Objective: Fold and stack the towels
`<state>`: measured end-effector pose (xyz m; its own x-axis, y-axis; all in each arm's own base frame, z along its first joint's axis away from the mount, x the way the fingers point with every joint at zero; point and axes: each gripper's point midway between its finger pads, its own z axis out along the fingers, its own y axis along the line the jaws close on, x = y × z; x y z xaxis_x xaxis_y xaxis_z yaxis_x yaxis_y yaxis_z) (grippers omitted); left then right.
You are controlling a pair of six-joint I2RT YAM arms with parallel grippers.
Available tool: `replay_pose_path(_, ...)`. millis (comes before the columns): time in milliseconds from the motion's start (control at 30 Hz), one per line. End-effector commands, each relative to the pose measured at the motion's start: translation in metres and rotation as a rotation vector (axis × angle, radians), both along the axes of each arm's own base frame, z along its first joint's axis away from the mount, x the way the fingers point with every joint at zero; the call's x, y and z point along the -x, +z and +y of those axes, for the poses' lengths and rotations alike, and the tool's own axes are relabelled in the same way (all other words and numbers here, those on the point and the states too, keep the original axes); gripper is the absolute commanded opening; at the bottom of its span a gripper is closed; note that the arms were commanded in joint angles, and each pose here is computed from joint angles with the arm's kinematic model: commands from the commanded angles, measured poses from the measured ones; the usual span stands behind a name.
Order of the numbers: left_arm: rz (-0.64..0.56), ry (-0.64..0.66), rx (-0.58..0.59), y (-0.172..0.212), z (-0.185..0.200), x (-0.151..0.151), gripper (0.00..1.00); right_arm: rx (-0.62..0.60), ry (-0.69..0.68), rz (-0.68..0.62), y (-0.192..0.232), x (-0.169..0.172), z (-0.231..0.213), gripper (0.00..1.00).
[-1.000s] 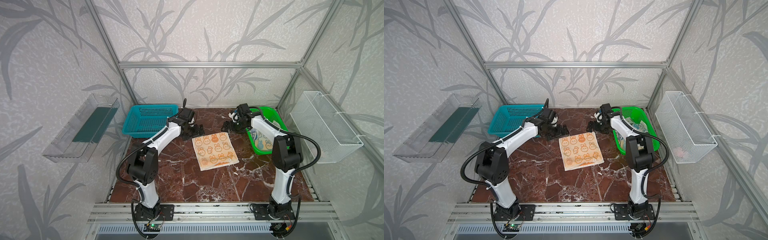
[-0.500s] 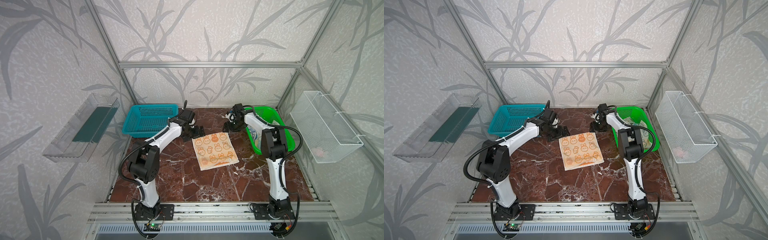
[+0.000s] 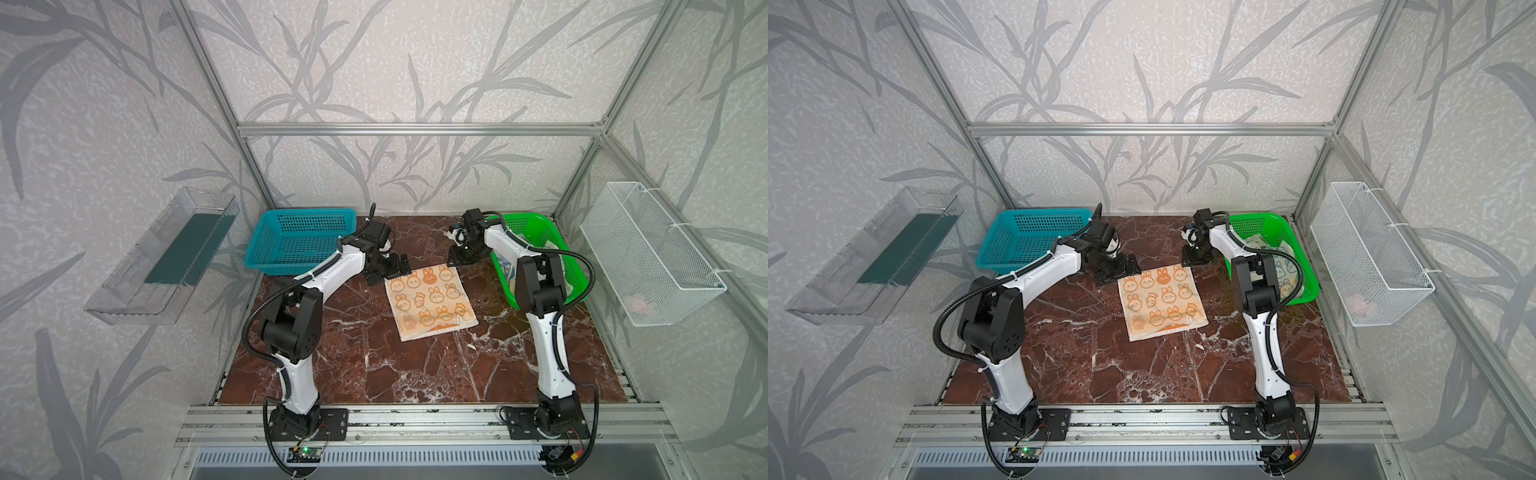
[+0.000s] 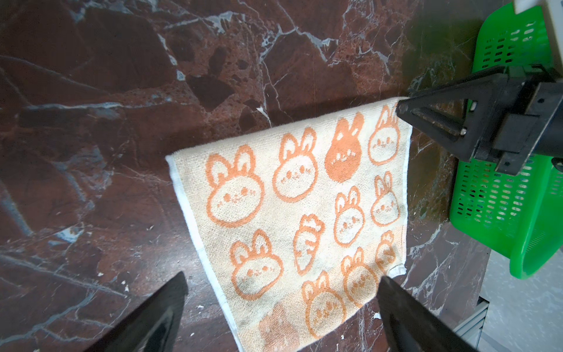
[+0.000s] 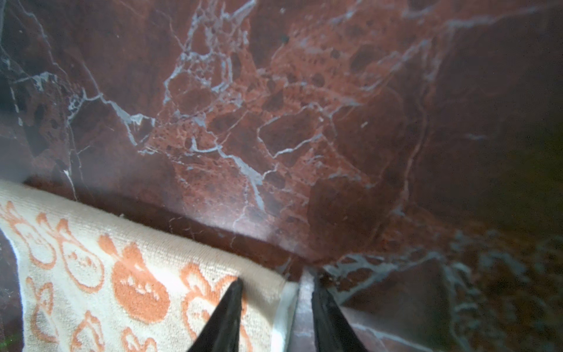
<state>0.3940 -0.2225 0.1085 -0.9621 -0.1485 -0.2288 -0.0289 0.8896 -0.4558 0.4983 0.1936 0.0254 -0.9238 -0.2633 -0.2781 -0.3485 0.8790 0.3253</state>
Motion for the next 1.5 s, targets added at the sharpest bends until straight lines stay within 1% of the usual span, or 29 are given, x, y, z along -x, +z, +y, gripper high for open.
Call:
replay_pose_path(0, 0.003, -0.008, -0.002, -0.003, 0.000, -0.002, 0.99, 0.038, 0.030, 0.063, -0.018, 0.013, 0.002, 0.34)
replay_pose_path(233, 0.015, -0.005, -0.006, -0.008, 0.001, 0.000, 0.99, 0.074, 0.032, 0.096, -0.025, 0.022, -0.004, 0.24)
replay_pose_path(300, 0.023, -0.004, -0.013, -0.012, 0.002, 0.000, 0.99, 0.085, 0.038, 0.110, -0.030, 0.026, -0.004, 0.17)
replay_pose_path(367, 0.045, 0.000, -0.051, -0.021, 0.007, 0.002, 0.99, 0.087, 0.038, 0.114, -0.030, 0.026, -0.005, 0.11)
replay_pose_path(467, 0.088, -0.006, -0.128, -0.036, 0.018, 0.002, 0.99, 0.086, 0.027, 0.112, -0.028, 0.024, -0.005, 0.08)
replay_pose_path(567, 0.115, -0.004, -0.185, -0.046, 0.028, -0.003, 0.99, 0.061, 0.023, 0.096, -0.016, 0.019, -0.002, 0.02)
replay_pose_path(767, 0.131, -0.029, -0.212, -0.057, 0.033, -0.020, 0.99, 0.030, 0.034, 0.090, -0.008, 0.018, 0.004, 0.01)
replay_pose_path(1000, 0.138, -0.070, -0.233, -0.071, 0.033, -0.034, 0.85, 0.014, 0.035, 0.091, -0.008, 0.019, 0.006, 0.01)
replay_pose_path(1267, 0.140, -0.112, -0.274, -0.087, 0.035, -0.037, 0.66, 0.013, 0.038, 0.089, -0.006, 0.019, 0.006, 0.01)
replay_pose_path(1400, 0.140, -0.125, -0.313, -0.097, 0.040, -0.038, 0.63, 0.007, 0.039, 0.085, -0.005, 0.019, 0.007, 0.02)
replay_pose_path(1467, 0.139, -0.135, -0.317, -0.101, 0.039, -0.038, 0.59, 0.004, 0.040, 0.084, -0.004, 0.020, 0.007, 0.01)
